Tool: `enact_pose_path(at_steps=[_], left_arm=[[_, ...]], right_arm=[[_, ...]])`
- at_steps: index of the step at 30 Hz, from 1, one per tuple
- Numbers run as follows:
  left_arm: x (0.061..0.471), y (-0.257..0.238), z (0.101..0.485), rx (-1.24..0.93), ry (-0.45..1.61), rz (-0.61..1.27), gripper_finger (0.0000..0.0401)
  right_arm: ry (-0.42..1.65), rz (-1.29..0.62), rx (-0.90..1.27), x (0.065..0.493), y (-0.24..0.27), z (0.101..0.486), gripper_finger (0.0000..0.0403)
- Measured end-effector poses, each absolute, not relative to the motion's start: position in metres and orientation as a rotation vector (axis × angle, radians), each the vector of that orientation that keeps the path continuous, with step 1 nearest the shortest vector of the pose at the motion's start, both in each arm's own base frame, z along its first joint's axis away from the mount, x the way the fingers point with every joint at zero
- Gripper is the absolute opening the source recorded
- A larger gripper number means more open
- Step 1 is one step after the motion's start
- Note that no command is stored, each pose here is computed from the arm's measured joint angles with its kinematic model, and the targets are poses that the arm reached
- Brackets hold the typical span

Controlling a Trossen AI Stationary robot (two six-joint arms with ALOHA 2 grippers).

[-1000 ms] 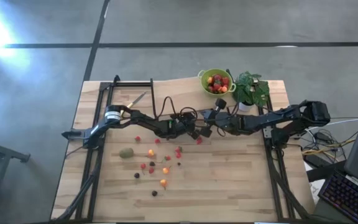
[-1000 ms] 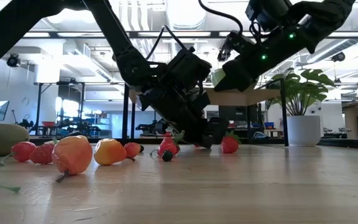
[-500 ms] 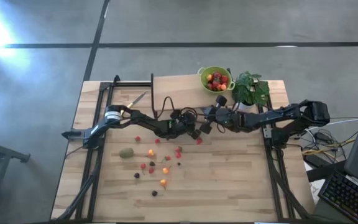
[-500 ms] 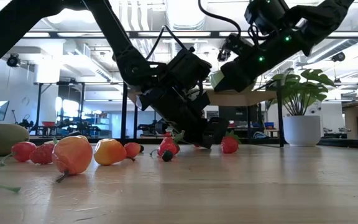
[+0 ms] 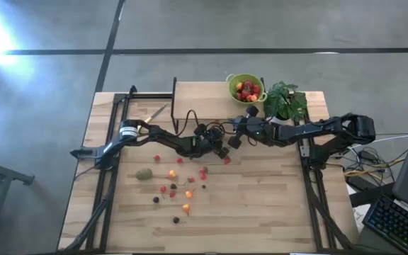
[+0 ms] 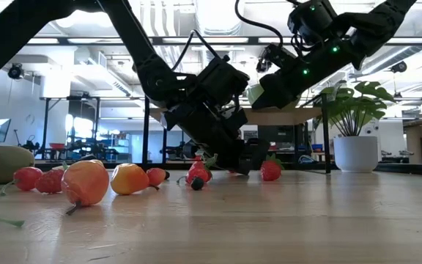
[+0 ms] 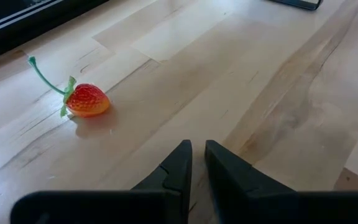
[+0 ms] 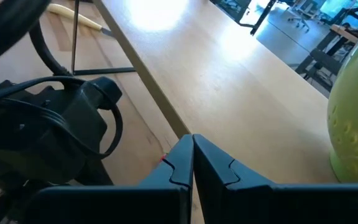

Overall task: Build produce basket
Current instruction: Put the strawberry into the green basket

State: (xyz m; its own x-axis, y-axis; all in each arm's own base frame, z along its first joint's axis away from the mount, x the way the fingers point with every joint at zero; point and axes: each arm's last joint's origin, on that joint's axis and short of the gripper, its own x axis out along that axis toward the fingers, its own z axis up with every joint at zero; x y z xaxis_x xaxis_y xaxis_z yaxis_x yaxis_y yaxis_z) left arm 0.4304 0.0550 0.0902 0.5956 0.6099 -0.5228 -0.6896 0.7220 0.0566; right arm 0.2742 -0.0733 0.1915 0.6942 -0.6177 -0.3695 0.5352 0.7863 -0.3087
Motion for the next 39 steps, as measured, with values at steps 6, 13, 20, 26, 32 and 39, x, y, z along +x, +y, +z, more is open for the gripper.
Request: enact_pose_path(at_steps=[6, 13, 20, 26, 32, 39], left_arm=[[0.43, 0.044, 0.092, -0.133, 0.557, 0.741, 0.0057], [0.419, 0.02, 0.101, -0.064, 0.605, 0.748, 0.0057], [0.379, 0.015, 0.107, -0.135, 0.56, 0.722, 0.0057], [0.348, 0.021, 0.127, -0.217, 0.362, 0.621, 0.0057], [0.333, 0.029, 0.137, -0.118, 0.261, 0.58, 0.0057], [0.33, 0.036, 0.134, -0.093, 0.277, 0.602, 0.0057]], right_arm=[[0.472, -0.59, -0.176, 0.277, -0.06, 0.191, 0.0008], [0.505, -0.487, -0.14, 0.279, -0.027, 0.186, 0.0008], [0.582, -0.445, -0.001, 0.269, 0.008, 0.168, 0.0008], [0.456, -0.677, 0.107, 0.248, 0.034, 0.145, 0.0008], [0.32, -0.765, 0.137, 0.253, 0.039, 0.13, 0.0008], [0.241, -0.879, 0.089, 0.281, 0.043, 0.109, 0.0008]])
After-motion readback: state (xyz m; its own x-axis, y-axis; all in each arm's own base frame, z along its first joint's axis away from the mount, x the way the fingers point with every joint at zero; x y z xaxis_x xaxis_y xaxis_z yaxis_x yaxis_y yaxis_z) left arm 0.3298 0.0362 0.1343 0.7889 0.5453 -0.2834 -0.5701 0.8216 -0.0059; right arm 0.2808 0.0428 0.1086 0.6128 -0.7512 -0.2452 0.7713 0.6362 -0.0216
